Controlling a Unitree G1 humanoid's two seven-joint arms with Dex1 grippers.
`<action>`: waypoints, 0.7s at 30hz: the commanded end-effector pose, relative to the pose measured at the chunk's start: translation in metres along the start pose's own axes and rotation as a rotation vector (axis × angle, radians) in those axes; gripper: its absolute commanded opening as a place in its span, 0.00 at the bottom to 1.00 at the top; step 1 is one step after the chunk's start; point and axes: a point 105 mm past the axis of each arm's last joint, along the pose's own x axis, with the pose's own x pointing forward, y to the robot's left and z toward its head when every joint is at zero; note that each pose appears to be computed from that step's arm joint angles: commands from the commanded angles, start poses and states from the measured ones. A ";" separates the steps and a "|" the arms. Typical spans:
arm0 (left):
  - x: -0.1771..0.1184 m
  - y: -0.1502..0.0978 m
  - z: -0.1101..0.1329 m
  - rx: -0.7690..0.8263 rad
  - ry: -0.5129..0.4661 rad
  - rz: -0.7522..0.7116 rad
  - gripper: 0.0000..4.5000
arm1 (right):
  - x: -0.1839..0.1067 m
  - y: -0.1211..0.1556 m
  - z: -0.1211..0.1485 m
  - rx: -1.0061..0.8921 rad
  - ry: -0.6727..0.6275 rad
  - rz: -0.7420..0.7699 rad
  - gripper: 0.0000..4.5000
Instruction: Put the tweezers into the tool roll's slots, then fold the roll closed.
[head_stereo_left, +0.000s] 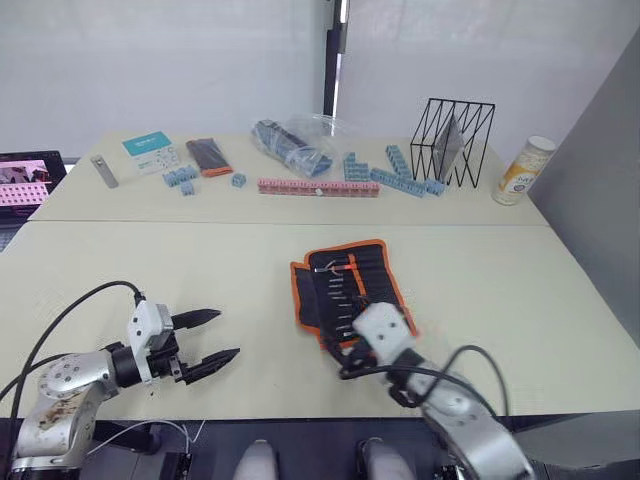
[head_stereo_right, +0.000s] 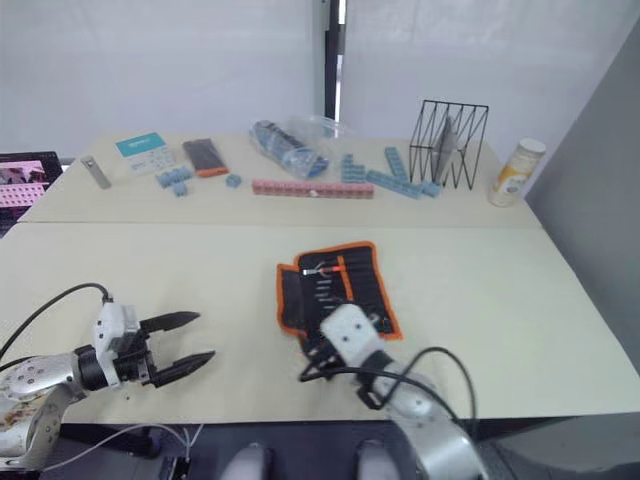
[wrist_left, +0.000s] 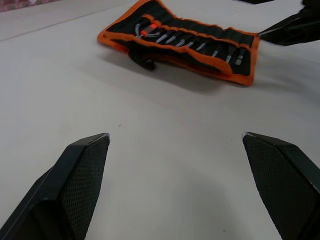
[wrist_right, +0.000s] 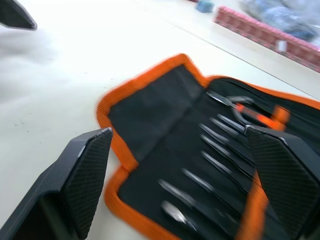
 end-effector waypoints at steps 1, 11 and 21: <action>0.008 0.003 0.013 0.087 -0.026 -0.055 1.00 | 0.017 0.011 0.012 -0.080 -0.059 0.025 1.00; 0.017 0.006 0.026 0.119 -0.034 -0.115 1.00 | 0.034 0.018 0.015 -0.243 -0.060 -0.021 1.00; 0.022 0.010 0.034 0.125 -0.030 -0.104 1.00 | 0.034 0.016 0.006 -0.289 -0.002 -0.008 0.29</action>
